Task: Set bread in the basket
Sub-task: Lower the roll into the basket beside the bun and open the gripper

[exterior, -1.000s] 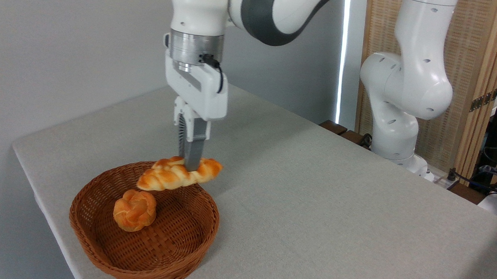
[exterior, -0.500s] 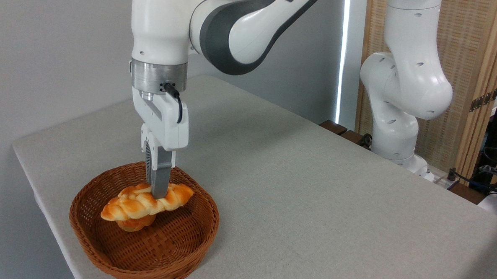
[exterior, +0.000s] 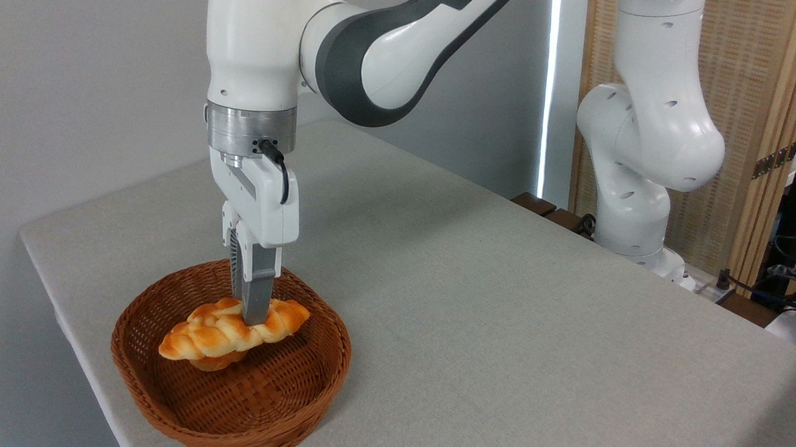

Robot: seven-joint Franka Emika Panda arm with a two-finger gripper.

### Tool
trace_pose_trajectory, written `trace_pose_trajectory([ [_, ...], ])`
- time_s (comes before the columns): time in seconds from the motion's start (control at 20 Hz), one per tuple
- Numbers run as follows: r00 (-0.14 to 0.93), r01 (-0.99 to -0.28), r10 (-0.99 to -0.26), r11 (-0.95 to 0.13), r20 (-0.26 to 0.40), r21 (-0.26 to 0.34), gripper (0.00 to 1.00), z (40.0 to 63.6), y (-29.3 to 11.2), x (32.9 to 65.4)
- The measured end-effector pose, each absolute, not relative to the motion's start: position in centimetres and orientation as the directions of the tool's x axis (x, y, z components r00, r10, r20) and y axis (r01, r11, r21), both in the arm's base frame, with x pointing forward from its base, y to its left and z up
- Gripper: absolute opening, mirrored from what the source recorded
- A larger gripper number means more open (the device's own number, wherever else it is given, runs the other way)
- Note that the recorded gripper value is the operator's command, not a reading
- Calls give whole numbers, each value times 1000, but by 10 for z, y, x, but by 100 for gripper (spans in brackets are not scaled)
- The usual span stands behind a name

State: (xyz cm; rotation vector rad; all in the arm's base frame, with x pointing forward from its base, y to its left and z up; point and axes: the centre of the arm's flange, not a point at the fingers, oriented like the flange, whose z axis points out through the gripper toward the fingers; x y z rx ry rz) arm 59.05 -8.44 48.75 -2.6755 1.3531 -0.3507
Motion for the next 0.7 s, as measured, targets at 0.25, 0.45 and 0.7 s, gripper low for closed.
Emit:
trace_pose_trajectory([
  [0.25, 573, -778, -806, -592, 147, -210, 86, 485, -84, 591],
  [0.45, 574, -779, -806, -592, 144, -208, 86, 483, -85, 592],
  [0.7, 575, -780, -806, -591, 139, -204, 86, 479, -85, 593],
])
